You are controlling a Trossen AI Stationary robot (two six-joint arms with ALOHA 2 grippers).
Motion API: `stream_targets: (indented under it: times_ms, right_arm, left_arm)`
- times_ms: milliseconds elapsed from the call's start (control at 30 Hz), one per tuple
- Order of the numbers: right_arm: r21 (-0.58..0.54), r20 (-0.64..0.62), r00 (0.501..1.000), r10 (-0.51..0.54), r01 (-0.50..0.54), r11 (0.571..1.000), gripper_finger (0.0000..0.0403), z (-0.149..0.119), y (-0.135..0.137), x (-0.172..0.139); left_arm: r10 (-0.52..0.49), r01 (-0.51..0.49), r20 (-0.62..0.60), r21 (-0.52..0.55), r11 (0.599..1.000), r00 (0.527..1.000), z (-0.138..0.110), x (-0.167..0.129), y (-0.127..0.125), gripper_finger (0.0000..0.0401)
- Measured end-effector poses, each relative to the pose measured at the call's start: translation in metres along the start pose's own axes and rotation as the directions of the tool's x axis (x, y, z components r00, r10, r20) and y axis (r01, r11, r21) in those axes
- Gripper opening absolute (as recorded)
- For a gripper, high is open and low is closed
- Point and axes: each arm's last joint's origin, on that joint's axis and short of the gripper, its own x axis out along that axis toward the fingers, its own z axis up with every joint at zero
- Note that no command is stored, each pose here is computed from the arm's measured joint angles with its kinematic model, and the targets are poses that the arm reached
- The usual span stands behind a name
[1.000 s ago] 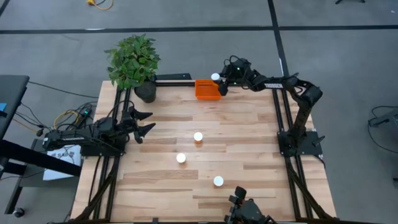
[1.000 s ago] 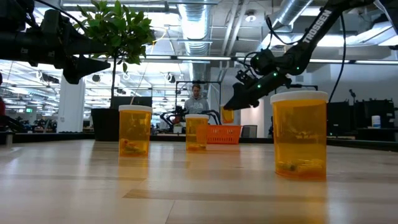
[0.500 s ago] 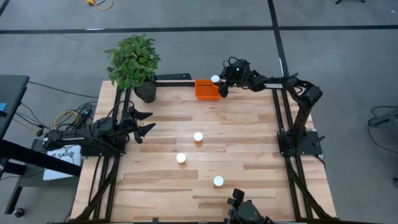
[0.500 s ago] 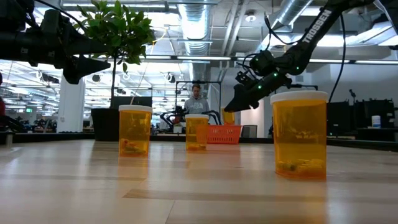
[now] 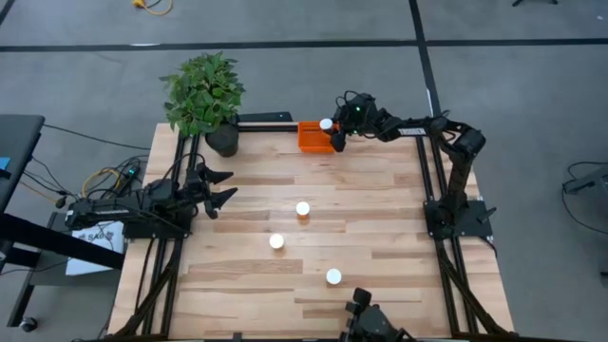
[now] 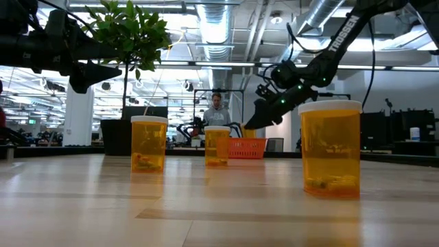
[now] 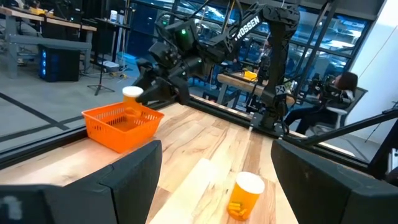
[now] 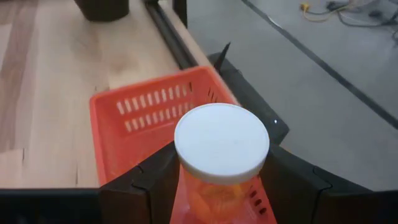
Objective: Pick and place pill bottles into a basket
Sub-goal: Put the orange pill bottle into the orange bin
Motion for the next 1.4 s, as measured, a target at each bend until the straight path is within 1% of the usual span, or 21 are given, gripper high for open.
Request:
stream_targets:
  times_ms: [167, 367, 567, 733, 1400]
  right_arm:
    - [0.029, -0.008, 1.0, -0.004, 0.005, 1.0, 0.0197, -0.002, -0.0031, -0.0003]
    - [0.032, -0.01, 1.0, -0.013, 0.013, 0.999, 0.0198, -0.002, -0.0037, -0.0004]
    - [0.056, -0.018, 0.998, -0.057, 0.058, 0.997, 0.0198, -0.002, -0.0054, -0.0006]
    - [0.073, -0.017, 0.998, -0.064, 0.065, 0.995, 0.02, -0.0023, -0.0073, -0.0012]
    - [0.06, -0.029, 0.998, -0.054, 0.056, 0.997, 0.0201, -0.0035, -0.0057, -0.0006]
  left_arm:
    - [0.0, 0.0, -0.001, -0.009, 1.0, 1.0, -0.0001, 0.0, 0.0, 0.0293]
    - [0.0, 0.0, 0.0, -0.01, 1.0, 1.0, -0.0001, 0.0, 0.0, 0.0293]
    - [0.0, 0.0, 0.0, -0.01, 1.0, 1.0, 0.0, 0.0, 0.0, 0.0293]
    - [0.0, 0.0, 0.0, -0.01, 1.0, 1.0, -0.0001, 0.0, 0.0, 0.0293]
    - [0.0, 0.0, 0.0, -0.014, 1.0, 1.0, 0.0, 0.0, 0.0, 0.0293]
